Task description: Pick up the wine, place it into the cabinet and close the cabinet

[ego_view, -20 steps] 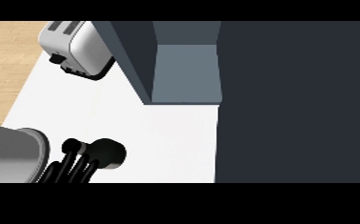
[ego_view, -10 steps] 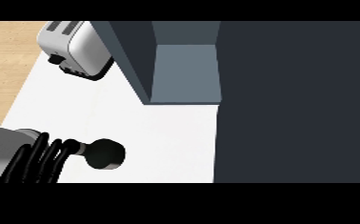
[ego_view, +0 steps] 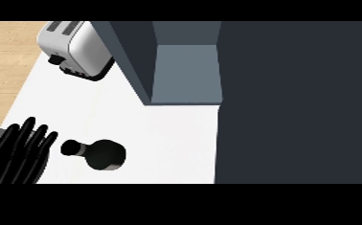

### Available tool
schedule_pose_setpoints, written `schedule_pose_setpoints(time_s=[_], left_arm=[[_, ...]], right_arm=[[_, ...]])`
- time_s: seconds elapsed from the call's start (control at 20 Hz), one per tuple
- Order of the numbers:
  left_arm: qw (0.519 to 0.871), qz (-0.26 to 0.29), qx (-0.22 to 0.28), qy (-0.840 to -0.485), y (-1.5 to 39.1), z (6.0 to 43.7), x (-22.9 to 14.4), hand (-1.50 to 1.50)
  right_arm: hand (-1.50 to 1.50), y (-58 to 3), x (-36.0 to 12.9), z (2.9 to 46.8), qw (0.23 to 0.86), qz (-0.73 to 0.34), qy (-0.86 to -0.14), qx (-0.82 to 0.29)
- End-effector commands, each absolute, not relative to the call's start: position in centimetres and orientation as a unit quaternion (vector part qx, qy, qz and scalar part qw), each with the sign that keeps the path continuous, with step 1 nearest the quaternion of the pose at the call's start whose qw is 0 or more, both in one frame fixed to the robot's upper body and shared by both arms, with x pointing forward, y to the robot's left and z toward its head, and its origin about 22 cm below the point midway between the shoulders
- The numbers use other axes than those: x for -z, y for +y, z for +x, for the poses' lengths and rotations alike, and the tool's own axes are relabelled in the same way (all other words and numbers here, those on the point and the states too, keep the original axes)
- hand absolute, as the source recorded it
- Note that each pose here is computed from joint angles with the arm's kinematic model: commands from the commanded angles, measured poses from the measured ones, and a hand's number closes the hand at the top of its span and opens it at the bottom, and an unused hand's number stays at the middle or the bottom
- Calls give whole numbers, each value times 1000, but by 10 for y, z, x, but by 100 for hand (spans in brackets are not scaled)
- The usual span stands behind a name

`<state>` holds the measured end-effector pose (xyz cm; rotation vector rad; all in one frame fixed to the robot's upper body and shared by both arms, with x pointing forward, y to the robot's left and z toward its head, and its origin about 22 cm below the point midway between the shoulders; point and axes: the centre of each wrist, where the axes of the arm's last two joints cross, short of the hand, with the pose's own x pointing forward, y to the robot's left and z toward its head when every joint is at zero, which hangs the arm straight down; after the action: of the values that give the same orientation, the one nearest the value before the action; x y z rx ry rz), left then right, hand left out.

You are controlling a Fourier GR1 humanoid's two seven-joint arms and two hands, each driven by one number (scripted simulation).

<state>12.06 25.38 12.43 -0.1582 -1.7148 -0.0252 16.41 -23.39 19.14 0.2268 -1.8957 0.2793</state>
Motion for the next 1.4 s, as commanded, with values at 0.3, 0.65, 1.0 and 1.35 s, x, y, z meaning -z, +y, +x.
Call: schedule_pose_setpoints(time_s=[0.3,0.65,1.0,1.35], left_arm=[[664,-138,-13,-735,277,137,-79,-150],[675,-136,-12,-725,296,142,-58,-150],[656,-103,-33,-747,314,156,-28,-150],[668,-108,-36,-736,326,154,1,-150]], right_arm=[[-150,-232,-208,126,546,124,-819,-123],[-150,-241,-206,128,551,111,-817,-128],[-150,-256,-220,138,545,106,-821,-134],[-150,-241,-205,137,548,113,-820,-117]])
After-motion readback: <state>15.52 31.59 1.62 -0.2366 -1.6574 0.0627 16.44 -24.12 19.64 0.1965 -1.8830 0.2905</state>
